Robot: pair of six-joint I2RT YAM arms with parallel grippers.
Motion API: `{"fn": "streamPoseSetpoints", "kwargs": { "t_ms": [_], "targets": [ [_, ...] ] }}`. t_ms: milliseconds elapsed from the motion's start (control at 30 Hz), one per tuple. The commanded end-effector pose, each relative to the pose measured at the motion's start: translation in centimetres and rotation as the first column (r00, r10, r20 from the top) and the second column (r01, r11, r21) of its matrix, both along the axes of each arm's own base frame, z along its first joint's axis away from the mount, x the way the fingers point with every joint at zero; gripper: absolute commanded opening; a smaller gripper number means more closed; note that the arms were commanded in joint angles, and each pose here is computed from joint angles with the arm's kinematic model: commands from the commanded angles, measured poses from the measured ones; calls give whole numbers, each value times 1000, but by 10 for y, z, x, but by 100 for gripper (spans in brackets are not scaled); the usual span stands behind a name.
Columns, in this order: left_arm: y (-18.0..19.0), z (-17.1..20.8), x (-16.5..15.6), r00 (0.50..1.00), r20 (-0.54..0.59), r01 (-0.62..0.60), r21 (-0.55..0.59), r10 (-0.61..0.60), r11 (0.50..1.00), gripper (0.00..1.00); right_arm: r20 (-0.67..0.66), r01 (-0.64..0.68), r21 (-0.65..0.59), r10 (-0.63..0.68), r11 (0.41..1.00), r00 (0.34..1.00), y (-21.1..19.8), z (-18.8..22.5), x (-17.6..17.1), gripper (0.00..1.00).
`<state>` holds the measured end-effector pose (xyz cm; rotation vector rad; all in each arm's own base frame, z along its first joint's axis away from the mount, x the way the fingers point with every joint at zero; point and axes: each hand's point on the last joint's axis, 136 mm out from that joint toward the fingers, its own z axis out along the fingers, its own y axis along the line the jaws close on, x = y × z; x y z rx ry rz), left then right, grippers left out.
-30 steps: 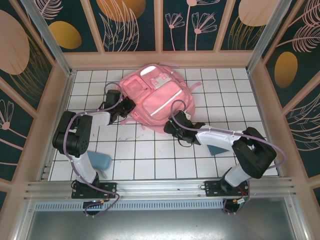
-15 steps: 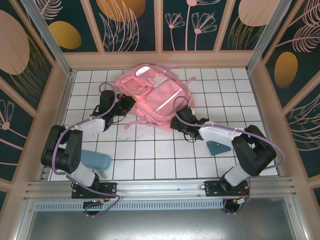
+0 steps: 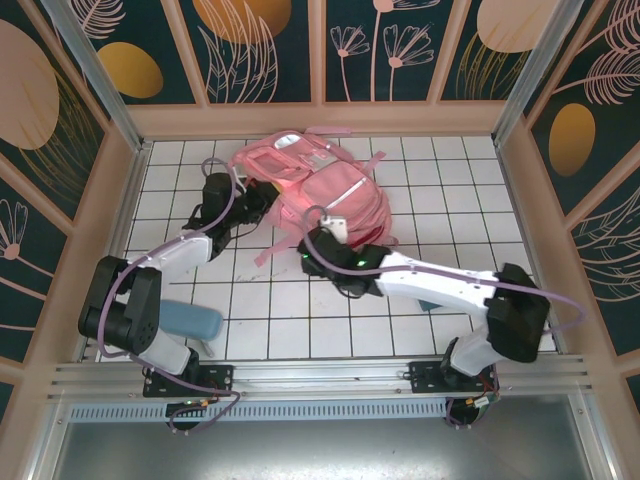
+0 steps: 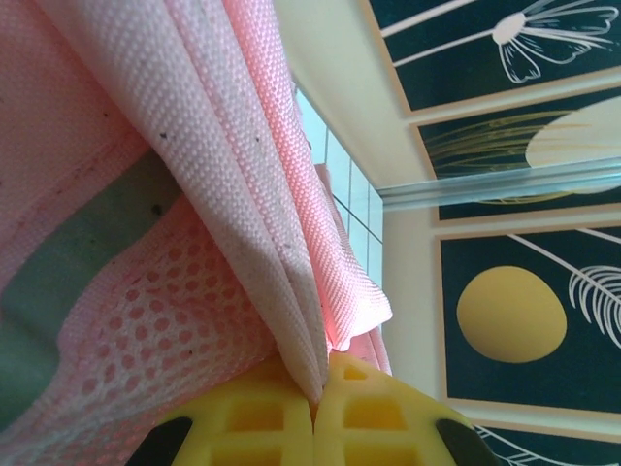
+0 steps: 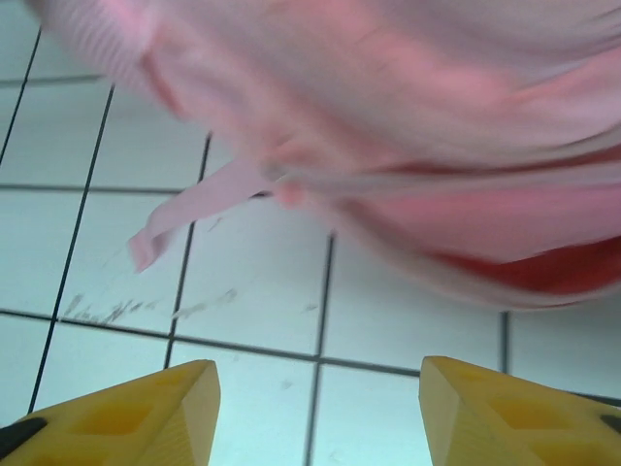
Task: Pack the student bag
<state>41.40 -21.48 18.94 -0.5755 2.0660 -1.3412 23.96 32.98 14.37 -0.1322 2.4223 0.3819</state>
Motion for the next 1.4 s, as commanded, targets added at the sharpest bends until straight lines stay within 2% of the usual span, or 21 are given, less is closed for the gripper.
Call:
{"fn": "streamPoseSetpoints", "kwargs": {
  "t_ms": [0, 200, 400, 567, 600, 700, 833, 967, 1100, 1300, 1367],
  "targets": [
    [-32, 56, -2, 983, 150, 120, -78, -107, 990, 0, -12, 37, -72, -38, 997, 999, 15, -19, 3, 50],
    [-39, 50, -9, 983, 127, 140, -61, -132, 988, 0, 21, 185, -62, -184, 981, 983, -2, -32, 44, 45],
    [-47, 50, -11, 979, 123, 168, -58, -160, 984, 0, 69, 225, -74, -220, 972, 973, -10, -32, 71, 38],
    [-58, 46, -15, 971, 115, 217, -63, -209, 974, 0, 71, 268, -100, -262, 958, 962, -20, -41, 83, 29],
    [-61, 58, -12, 966, 140, 228, -70, -217, 971, 0, 77, 277, -105, -270, 955, 960, -24, -41, 84, 28],
    [-67, 57, -15, 960, 140, 254, -73, -243, 964, 0, 82, 283, -106, -276, 953, 958, -27, -40, 88, 29],
    [-72, 57, -17, 956, 141, 270, -81, -257, 959, 0, 81, 272, -95, -265, 958, 961, -21, -39, 90, 36],
    [-74, 58, -18, 955, 141, 274, -94, -259, 957, 0, 109, 344, -133, -332, 929, 937, -32, -43, 96, 34],
    [-74, 58, -18, 957, 139, 269, -94, -255, 959, 0, 156, 390, -163, -366, 906, 917, -43, -43, 101, 25],
    [-69, 51, -13, 968, 118, 230, -80, -220, 970, 0, 177, 411, -209, -379, 888, 908, -56, -39, 95, 7],
    [-68, 48, -12, 971, 113, 219, -75, -210, 973, 0, 169, 396, -215, -366, 893, 915, -59, -38, 91, 5]
  ]
}}
